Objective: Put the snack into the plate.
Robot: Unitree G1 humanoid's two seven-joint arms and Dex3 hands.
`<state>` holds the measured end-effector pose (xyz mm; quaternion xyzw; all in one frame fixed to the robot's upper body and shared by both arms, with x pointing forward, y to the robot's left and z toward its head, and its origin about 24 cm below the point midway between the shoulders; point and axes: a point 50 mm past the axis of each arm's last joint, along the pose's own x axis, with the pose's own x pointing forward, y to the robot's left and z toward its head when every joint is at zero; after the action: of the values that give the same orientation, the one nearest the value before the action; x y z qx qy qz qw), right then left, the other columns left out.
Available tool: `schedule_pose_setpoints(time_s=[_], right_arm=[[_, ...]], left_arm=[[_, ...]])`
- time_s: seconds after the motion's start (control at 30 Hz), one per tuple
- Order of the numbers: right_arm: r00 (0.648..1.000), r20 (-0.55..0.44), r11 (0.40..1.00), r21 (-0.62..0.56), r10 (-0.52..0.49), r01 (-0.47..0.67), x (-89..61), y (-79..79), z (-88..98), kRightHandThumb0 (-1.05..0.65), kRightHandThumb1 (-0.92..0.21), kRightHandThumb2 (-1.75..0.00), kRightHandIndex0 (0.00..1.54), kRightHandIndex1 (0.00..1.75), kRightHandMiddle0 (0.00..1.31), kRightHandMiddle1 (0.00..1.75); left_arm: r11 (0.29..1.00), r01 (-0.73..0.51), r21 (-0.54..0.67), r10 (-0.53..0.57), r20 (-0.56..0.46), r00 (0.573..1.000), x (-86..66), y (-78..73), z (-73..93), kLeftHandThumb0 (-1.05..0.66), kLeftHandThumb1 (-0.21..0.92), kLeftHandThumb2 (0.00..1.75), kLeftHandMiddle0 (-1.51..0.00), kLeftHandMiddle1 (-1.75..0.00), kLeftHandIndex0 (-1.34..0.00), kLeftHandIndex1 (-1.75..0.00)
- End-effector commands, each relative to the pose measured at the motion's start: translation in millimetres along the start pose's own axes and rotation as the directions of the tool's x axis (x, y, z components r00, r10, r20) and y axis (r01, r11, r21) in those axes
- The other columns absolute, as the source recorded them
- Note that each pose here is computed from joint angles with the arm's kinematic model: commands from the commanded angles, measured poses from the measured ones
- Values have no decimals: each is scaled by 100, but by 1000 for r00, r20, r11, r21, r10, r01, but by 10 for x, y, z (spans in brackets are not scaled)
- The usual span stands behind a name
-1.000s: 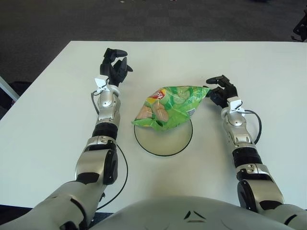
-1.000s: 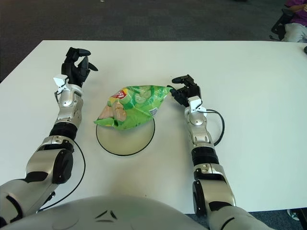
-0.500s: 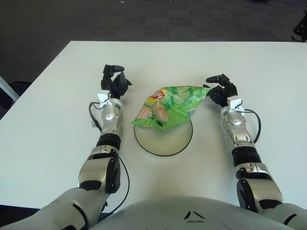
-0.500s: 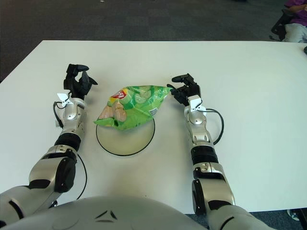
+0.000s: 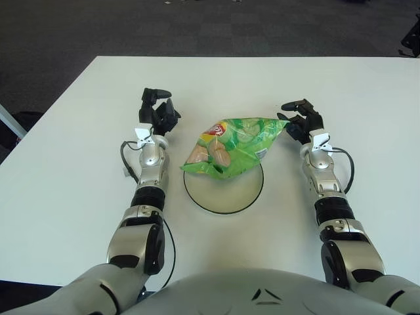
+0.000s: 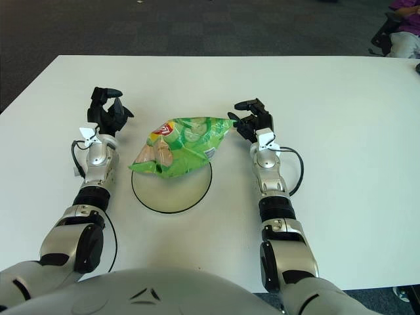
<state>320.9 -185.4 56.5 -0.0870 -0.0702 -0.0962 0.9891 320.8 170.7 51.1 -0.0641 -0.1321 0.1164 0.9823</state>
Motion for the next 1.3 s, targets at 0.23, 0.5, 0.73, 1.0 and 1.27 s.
schedule_pose_setpoints(time_s=[0.23, 0.5, 0.73, 1.0, 1.27], right_arm=[[998, 42, 996, 75, -53, 50, 36, 41, 79, -1, -50, -90, 73, 140, 45, 148], [996, 54, 992, 112, -64, 57, 35, 58, 94, -1, -42, -104, 72, 145, 44, 156], [996, 67, 991, 123, -61, 52, 32, 55, 104, -1, -39, -111, 71, 149, 42, 162], [995, 82, 991, 125, -49, 39, 20, 53, 114, -1, -38, -113, 70, 152, 41, 163], [995, 93, 992, 125, -39, 28, 10, 54, 121, -1, -38, -115, 69, 154, 39, 166]], left_arm=[[1000, -26, 8, 27, -33, 999, -31, 51, -13, -38, 70, 81, -89, -175, -34, -175], [1000, -23, 5, 23, -32, 999, -16, 42, 13, -38, 69, 82, -90, -175, -34, -175], [1000, -13, -6, 13, -28, 1000, -11, 32, 31, -38, 69, 83, -90, -175, -34, -175], [1000, -8, -12, 8, -24, 1000, -16, 28, 46, -38, 68, 83, -90, -175, -35, -175], [1000, -5, -16, 5, -22, 1000, -19, 25, 57, -38, 68, 83, -90, -175, -35, -175]])
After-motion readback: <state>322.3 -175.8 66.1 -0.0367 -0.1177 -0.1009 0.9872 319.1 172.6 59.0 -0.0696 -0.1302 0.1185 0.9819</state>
